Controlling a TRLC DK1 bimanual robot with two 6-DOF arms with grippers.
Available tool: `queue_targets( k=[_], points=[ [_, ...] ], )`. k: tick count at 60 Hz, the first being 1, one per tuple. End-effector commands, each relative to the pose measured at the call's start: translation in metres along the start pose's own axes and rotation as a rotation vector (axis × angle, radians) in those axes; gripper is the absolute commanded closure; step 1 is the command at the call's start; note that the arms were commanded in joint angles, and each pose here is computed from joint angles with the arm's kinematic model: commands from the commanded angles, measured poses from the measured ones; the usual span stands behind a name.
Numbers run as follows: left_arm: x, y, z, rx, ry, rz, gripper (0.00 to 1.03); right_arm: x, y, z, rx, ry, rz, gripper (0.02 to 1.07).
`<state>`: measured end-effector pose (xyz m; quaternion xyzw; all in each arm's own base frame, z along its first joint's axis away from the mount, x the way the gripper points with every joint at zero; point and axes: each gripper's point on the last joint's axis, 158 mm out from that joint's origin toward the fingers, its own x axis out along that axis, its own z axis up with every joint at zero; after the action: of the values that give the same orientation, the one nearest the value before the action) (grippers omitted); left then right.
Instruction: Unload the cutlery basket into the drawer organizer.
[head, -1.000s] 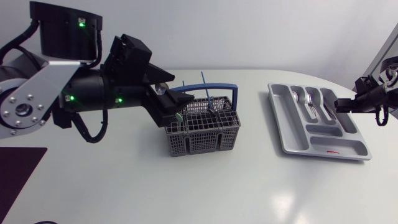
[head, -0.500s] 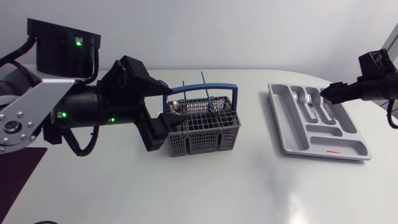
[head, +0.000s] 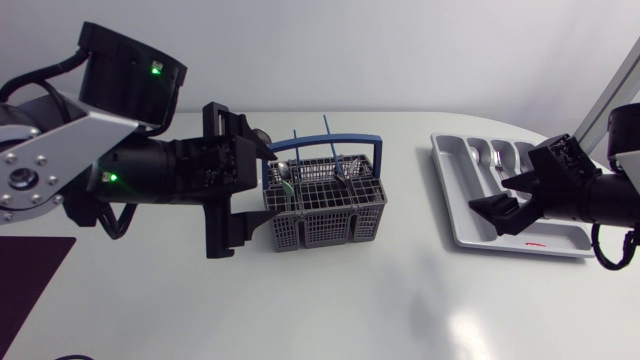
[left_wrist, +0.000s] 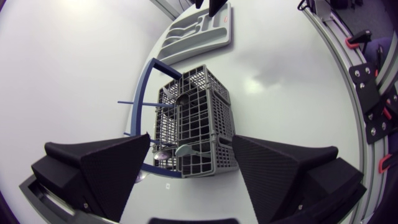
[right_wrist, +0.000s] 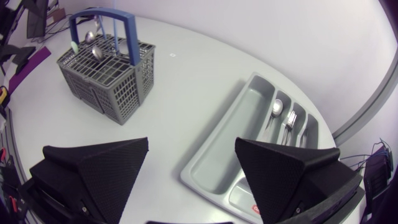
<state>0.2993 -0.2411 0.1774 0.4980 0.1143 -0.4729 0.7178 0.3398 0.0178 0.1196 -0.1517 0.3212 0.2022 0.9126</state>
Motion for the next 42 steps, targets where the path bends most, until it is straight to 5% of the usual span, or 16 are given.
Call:
queue_targets(
  k=[1,23,42],
  points=[
    [0.007,0.008,-0.002,0.1,0.033,-0.013,0.07,-0.003,0.02,0.001,-0.073,-0.028,0.026,0.07],
    [0.036,0.007,-0.022,0.31,0.185,-0.123,0.12,-0.015,0.101,0.02,-0.252,-0.13,0.136,0.07],
    [0.059,0.02,-0.036,0.385,0.252,-0.186,0.3,-0.006,0.14,0.032,-0.303,-0.157,0.21,0.07]
  ],
)
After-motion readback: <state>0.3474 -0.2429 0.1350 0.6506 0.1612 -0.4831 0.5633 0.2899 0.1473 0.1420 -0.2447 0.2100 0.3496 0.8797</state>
